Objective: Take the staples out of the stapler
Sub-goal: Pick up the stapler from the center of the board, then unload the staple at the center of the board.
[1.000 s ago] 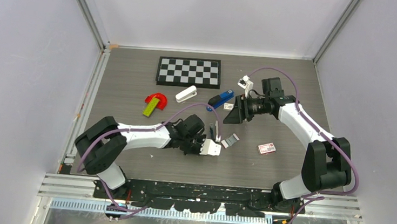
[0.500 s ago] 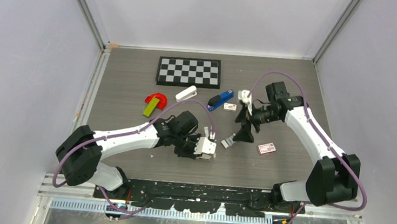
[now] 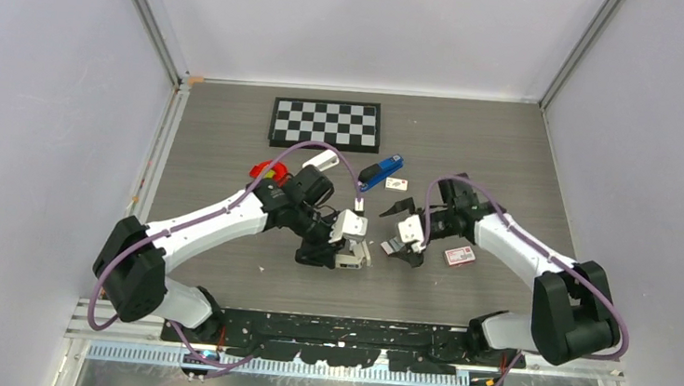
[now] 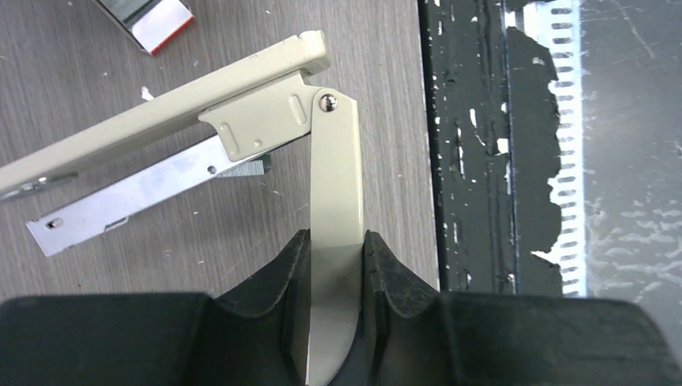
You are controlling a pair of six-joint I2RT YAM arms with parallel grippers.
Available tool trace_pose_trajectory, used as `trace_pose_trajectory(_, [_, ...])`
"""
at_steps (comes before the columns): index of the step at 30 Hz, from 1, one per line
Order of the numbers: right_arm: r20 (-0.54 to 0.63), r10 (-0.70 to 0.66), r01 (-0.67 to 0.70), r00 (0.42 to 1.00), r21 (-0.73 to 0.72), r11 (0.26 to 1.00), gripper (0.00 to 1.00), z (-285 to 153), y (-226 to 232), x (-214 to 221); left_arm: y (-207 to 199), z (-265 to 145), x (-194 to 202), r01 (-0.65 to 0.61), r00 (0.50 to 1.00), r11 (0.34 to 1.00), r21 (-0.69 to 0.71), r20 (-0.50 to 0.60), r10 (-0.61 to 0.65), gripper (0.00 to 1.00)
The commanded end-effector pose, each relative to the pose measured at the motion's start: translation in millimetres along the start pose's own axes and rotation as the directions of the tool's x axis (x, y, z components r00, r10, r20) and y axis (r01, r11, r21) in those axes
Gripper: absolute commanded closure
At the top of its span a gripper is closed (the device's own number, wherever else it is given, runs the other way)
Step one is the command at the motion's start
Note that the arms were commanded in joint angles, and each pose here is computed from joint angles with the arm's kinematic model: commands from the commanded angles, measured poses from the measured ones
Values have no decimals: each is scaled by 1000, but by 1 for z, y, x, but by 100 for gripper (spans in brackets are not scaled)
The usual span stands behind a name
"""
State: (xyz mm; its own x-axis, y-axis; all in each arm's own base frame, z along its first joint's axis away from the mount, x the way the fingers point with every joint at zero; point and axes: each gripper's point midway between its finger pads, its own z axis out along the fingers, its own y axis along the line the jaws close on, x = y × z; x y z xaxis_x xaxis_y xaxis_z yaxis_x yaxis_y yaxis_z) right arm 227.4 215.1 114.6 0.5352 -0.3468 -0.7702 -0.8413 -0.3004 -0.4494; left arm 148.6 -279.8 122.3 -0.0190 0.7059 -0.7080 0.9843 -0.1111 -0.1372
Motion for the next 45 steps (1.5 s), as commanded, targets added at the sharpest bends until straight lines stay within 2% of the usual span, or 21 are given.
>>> trace_pose_trajectory(1, [-30,-334,334,942,167,928,1,13,-53,-12,-7,-11,-28,-6,997,998,60,82,1,100])
trace_pose_trajectory(3, [-46,-402,403,915,182,897,1,22,-55,-10,-7,-12,-29,7,997,997,75,81,-13,100])
trace_pose_trajectory(5, [-73,-433,435,899,277,857,1,32,-66,-12,-8,-12,-31,20,996,995,93,83,-28,100])
trace_pose_trajectory(7, [-50,-415,400,908,394,827,0,34,-76,-21,-9,-13,-32,34,996,994,109,75,-42,100])
trace_pose_trajectory(9, [-9,-401,361,916,452,816,0,35,-81,-31,-11,-16,-32,53,996,990,130,67,-62,100])
trace_pose_trajectory(14, [82,-408,347,909,393,851,0,44,-61,-45,-11,-35,-46,93,986,983,159,120,-112,100])
trace_pose_trajectory(20, [192,-406,286,894,453,844,1,45,-63,-82,-14,-47,-60,79,974,981,179,195,-114,100])
trace_pose_trajectory(25, [255,-391,252,884,443,860,0,51,-59,-97,-18,-53,-68,67,964,977,204,238,-116,100])
trace_pose_trajectory(27, [260,-368,237,893,423,874,3,55,-57,-95,-19,-57,-70,59,957,975,214,265,-116,100])
trace_pose_trajectory(31, [244,-337,223,909,398,890,17,60,-54,-87,-20,-66,-75,40,939,973,226,325,-114,100])
trace_pose_trajectory(36, [290,-342,219,894,383,897,25,58,-48,-99,-20,-71,-75,38,922,970,241,366,-127,100])
trace_pose_trajectory(45, [374,-349,188,859,404,895,33,53,-50,-128,-25,-76,-82,10,904,961,278,409,-128,100])
